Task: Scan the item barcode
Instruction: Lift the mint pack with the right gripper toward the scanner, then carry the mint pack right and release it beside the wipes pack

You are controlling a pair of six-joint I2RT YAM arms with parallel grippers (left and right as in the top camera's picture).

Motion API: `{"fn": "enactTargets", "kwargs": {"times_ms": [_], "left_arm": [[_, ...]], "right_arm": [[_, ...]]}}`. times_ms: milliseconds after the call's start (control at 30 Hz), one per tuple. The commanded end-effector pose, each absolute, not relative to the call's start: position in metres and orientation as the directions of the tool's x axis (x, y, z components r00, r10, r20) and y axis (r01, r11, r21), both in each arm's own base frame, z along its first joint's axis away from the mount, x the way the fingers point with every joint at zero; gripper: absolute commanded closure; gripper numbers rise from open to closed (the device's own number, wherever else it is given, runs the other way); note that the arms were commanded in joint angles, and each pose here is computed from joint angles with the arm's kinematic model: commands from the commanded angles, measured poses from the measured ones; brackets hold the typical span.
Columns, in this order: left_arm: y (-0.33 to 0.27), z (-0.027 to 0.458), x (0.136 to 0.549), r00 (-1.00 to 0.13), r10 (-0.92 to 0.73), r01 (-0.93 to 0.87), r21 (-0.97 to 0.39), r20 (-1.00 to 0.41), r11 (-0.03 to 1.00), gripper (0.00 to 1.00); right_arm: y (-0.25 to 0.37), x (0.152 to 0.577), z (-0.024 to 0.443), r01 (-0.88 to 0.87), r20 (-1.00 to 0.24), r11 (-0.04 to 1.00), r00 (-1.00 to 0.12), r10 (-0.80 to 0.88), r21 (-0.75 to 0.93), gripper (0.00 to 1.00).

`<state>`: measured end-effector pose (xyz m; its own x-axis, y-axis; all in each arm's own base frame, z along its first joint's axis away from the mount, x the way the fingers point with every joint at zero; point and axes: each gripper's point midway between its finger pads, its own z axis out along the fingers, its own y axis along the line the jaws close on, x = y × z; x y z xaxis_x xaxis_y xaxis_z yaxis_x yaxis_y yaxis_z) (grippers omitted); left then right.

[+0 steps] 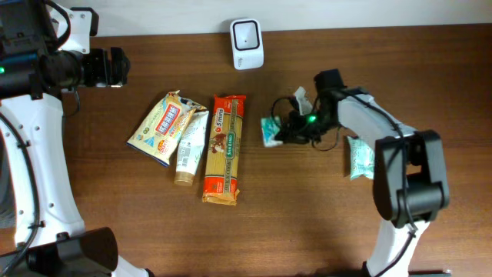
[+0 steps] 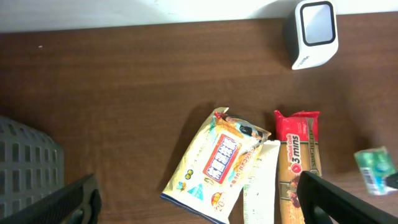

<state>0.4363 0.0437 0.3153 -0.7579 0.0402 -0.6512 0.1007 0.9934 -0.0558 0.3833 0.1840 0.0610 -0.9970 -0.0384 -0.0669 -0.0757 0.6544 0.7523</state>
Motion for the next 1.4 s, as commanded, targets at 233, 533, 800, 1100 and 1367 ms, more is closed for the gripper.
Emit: {"fn": "enactTargets", "kwargs": {"times_ms": [233, 533, 800, 1100, 1367], "left_arm": [[0.044, 0.32, 0.436, -0.747, 0.055, 0.115, -0.047, -0.662, 0.992, 0.01], [0.044, 0.32, 0.436, -0.747, 0.055, 0.115, -0.047, -0.662, 0.992, 0.01], [0.044, 0.32, 0.436, -0.747, 0.055, 0.115, -0.047, -0.662, 0.992, 0.01], [0.044, 0.32, 0.436, -0.747, 0.055, 0.115, -0.047, -0.662, 0.992, 0.01], [0.044, 0.32, 0.436, -0.747, 0.055, 0.115, -0.047, -0.662, 0.992, 0.01]], "right_arm": [[0.203, 0.396, 0.254, -0.309, -0.309, -0.006, -0.949, -0.067, 0.951, 0.96], [0.209, 0.445, 0.266, -0.4, -0.507, 0.525, -0.859, 0.073, 0.751, 0.96], [0.161, 0.521, 0.302, -0.12, -0.813, 0.978, -0.543, -0.21, -0.173, 0.96], [0.262, 0.632, 0.156, -0.249, -0.474, 0.506, -0.18, -0.862, -0.826, 0.96], [0.251, 0.632, 0.148, -0.239, -0.455, 0.502, -0.225, -0.861, -0.831, 0.96]]}}
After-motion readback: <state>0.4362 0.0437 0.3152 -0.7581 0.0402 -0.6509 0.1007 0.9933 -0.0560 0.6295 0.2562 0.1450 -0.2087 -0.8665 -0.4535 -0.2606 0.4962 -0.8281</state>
